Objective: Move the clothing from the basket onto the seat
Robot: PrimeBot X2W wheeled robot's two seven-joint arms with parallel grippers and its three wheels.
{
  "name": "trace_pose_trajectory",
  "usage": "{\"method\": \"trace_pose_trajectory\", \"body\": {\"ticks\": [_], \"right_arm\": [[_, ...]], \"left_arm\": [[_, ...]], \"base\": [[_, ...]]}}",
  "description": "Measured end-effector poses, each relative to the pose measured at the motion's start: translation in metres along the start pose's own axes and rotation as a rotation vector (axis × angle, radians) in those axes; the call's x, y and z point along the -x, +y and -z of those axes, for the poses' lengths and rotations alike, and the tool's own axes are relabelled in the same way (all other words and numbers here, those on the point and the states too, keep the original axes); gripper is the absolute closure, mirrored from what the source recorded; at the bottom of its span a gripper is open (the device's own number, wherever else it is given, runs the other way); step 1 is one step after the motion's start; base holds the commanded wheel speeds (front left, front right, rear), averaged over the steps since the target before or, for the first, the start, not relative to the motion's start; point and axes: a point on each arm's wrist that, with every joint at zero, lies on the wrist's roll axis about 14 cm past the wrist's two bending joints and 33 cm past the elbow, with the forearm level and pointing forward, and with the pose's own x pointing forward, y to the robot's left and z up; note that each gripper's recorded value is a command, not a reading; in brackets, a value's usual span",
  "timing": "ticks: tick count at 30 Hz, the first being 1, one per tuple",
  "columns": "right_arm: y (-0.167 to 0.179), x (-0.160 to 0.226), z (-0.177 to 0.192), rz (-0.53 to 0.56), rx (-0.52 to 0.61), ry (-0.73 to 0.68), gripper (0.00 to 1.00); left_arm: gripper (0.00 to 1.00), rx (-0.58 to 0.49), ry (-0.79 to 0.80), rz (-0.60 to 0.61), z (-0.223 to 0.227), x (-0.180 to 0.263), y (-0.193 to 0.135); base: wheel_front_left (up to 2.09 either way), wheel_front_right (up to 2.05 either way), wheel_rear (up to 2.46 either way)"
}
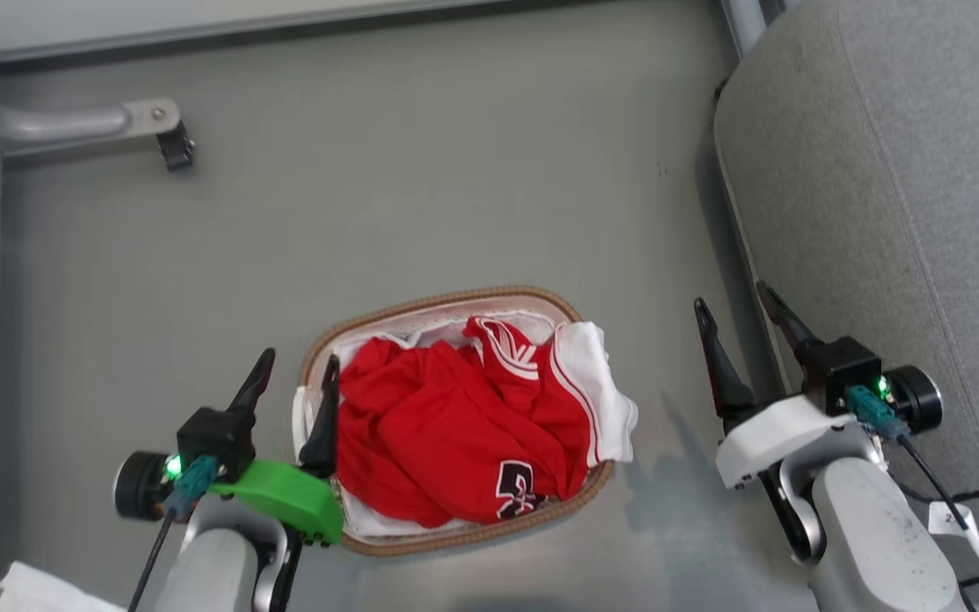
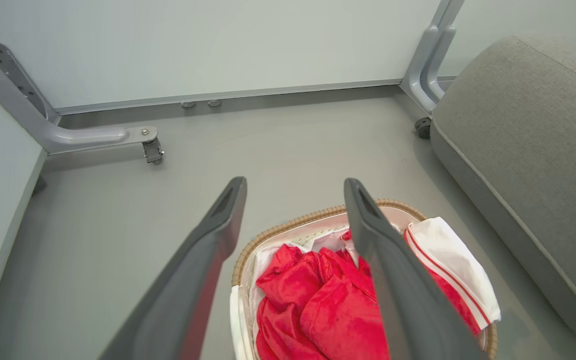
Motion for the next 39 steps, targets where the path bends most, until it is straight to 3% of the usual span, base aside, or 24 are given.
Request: {"method": "trace_pose_trajectory", "body": {"ticks": [9,14,23,39], "right_arm": [[-0.011,-0.022,0.020,0.014,-0.010,0.030,0.00],[-0.016,-0.032,0.037,0.021,-0.013,0.060,0.00],[-0.019,-0.038,0.071,0.020,-0.029,0.130,0.00],[-0.009,-0.052,0.112,-0.028,-0.054,0.203,0.00]], "left_arm": [[0.00,-0.006,0.097,0.135,0.036,-0.042,-0.023],[0.00,-0.084,0.211,0.278,0.076,-0.051,-0.043],[0.00,-0.176,0.383,0.409,0.137,-0.060,-0.046],[0.00,-0.248,0.628,0.458,0.222,-0.077,-0.025]], "base": [[0.00,0.00,0.00],[0.00,0.00,0.00],[0.00,0.00,0.00],[0.00,0.00,0.00]]}}
